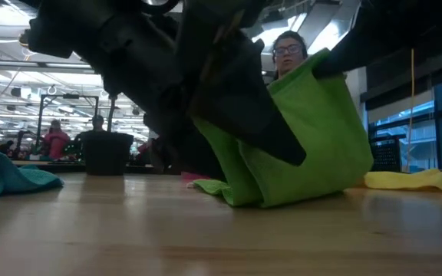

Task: Roll microfiber towels into tight, uniform cylinder then place into a basket
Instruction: Fold the green towel

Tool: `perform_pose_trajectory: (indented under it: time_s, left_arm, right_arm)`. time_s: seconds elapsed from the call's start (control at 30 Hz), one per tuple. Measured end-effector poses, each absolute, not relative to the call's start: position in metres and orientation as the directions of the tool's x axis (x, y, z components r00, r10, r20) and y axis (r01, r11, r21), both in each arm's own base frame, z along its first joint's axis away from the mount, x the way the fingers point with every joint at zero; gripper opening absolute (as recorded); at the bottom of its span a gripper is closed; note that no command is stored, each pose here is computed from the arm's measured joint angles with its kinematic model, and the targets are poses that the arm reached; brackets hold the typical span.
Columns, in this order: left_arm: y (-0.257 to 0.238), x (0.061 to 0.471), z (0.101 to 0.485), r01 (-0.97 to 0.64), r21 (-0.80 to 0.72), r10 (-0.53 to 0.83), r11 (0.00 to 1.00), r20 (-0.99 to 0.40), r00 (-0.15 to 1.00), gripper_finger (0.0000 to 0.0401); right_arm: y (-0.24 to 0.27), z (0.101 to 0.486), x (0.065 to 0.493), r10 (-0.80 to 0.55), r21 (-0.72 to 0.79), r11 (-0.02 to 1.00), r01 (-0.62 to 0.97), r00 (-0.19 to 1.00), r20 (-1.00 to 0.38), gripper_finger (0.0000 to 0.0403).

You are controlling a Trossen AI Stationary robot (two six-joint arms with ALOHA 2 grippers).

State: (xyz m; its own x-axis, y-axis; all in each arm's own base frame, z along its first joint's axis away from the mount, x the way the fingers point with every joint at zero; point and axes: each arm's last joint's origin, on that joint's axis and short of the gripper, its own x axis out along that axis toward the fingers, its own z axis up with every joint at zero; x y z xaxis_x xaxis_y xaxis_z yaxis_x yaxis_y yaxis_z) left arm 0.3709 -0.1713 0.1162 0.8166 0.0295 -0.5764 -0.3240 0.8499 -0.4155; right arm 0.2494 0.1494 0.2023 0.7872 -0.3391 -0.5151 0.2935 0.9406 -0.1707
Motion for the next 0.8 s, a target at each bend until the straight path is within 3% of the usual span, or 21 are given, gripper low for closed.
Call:
perform_pose_trajectory:
  time_s: [0.37,0.6,0.8]
  left_arm:
    - [-0.171,0.365,0.114,-0.333,-0.348,0.050,0.877,-0.622,0.781,0.0134]
    - [-0.176,0.357,0.138,-0.235,-0.260,0.026,0.937,-0.618,0.786,0.0018]
    - [-0.179,0.352,0.155,-0.160,-0.208,0.005,0.965,-0.595,0.804,0.0002]
  right_arm:
    - [0.147,0.199,0.246,-0.354,-0.179,0.935,0.308,0.759,-0.547,0.0001]
    - [0.155,0.196,0.238,-0.311,-0.153,0.949,0.274,0.751,-0.583,0.0001]
    - [0.171,0.196,0.227,-0.252,-0.095,0.965,0.244,0.771,-0.585,0.0001]
